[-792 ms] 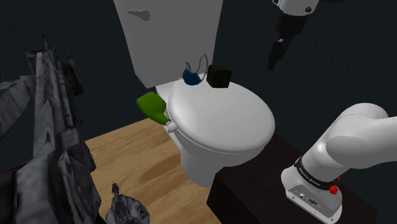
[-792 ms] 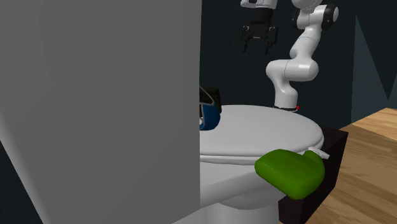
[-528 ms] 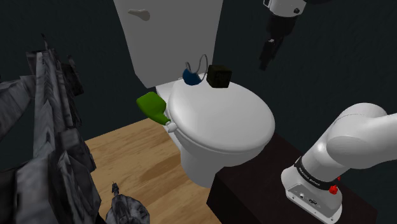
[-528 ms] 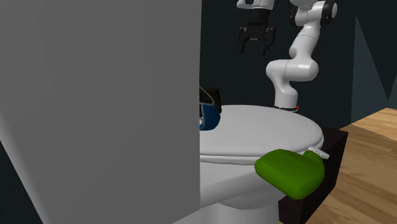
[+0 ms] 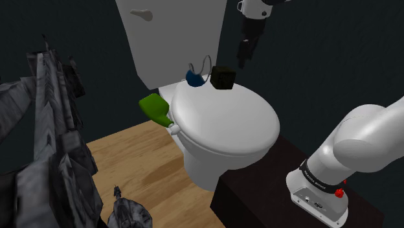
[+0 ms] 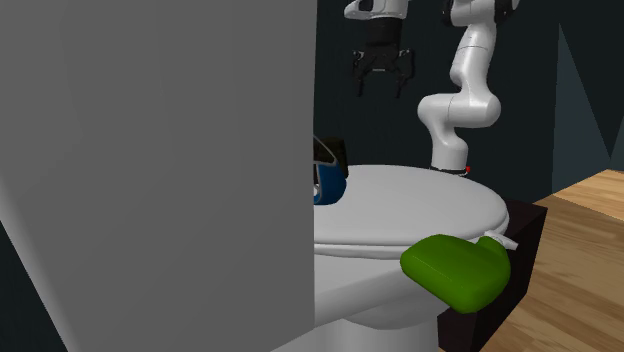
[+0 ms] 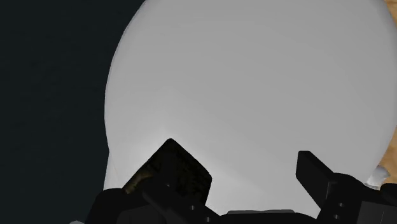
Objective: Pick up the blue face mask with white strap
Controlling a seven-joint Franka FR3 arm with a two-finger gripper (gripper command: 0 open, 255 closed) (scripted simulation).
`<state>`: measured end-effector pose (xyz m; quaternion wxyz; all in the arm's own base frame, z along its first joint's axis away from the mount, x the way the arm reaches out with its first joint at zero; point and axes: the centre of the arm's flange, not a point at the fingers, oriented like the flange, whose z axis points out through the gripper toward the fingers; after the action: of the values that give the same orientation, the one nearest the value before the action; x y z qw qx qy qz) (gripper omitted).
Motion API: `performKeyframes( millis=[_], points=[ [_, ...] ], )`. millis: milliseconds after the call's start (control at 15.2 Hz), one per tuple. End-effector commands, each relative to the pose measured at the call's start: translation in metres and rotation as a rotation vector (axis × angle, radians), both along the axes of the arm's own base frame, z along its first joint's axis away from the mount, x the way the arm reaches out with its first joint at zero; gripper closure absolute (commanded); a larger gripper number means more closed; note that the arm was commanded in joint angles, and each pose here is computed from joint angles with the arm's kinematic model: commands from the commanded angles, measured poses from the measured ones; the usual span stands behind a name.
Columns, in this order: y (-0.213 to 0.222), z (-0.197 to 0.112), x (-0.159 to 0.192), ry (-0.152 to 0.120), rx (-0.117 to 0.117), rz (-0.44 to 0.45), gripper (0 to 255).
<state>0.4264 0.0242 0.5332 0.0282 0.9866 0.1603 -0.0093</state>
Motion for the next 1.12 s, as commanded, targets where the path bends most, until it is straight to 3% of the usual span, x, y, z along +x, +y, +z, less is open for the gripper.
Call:
performKeyframes(
  millis=[0, 1056],
  points=[
    [0.002, -0.010, 0.028, 0.009, 0.016, 0.020, 0],
    [0.057, -0.075, 0.216, 0.080, 0.139, 0.170, 0]
  ],
)
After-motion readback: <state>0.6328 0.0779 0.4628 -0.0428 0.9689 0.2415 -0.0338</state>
